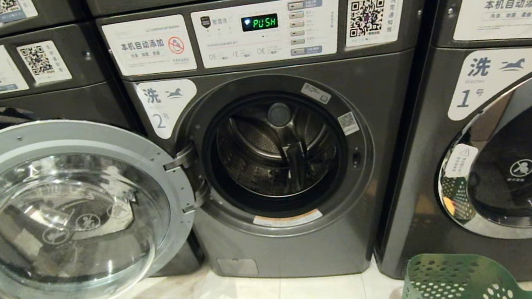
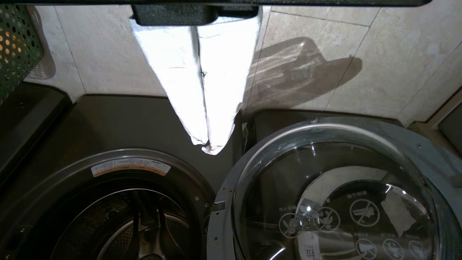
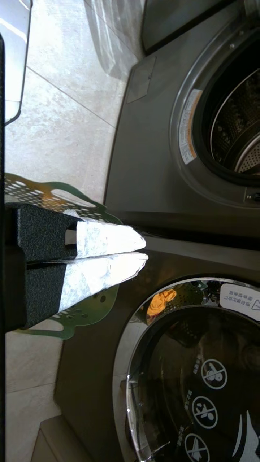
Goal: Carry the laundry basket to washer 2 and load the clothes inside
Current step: Place the clothes into the washing machine
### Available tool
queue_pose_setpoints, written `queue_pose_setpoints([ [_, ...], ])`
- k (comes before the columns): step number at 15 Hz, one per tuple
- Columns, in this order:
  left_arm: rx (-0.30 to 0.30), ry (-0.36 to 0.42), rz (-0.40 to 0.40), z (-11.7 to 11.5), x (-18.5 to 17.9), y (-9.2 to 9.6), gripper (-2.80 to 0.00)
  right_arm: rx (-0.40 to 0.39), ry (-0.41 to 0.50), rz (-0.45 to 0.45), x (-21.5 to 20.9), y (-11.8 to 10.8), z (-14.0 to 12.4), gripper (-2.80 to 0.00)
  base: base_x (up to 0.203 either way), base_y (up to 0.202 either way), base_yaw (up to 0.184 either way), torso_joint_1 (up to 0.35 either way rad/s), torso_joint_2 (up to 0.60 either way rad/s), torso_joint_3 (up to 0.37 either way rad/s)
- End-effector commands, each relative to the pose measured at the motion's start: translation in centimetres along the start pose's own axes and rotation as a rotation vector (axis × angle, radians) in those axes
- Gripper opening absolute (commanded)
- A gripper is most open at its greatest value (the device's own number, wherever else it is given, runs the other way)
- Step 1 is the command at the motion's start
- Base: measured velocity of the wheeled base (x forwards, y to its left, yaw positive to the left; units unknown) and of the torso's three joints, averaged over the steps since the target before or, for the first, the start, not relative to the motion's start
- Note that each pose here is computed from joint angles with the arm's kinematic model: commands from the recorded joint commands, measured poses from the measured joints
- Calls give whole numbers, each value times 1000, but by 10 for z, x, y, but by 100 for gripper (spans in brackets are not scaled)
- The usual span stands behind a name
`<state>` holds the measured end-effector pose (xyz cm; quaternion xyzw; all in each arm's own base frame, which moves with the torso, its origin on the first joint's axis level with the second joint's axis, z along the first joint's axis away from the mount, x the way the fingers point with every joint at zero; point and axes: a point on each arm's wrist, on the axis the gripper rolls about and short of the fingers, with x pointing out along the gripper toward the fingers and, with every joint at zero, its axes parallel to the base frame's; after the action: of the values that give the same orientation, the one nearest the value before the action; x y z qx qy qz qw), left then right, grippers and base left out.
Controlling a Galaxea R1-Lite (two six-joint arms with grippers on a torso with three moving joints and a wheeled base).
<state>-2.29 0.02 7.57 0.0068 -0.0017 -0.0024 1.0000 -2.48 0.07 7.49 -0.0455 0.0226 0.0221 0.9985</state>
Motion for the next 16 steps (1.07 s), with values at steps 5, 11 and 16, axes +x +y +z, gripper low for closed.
queue_pose_setpoints([
  [5,-1,-1,0,0,0,0,-280,12,2,-1,0,0,0,-280,195,0,-1,2,0,1],
  [11,-1,-1,0,0,0,0,-280,19,1,-2,0,0,0,-280,36,0,0,4,1,2],
  [16,-1,-1,0,0,0,0,-280,21,1,-2,0,0,0,-280,0,0,0,0,0,0],
])
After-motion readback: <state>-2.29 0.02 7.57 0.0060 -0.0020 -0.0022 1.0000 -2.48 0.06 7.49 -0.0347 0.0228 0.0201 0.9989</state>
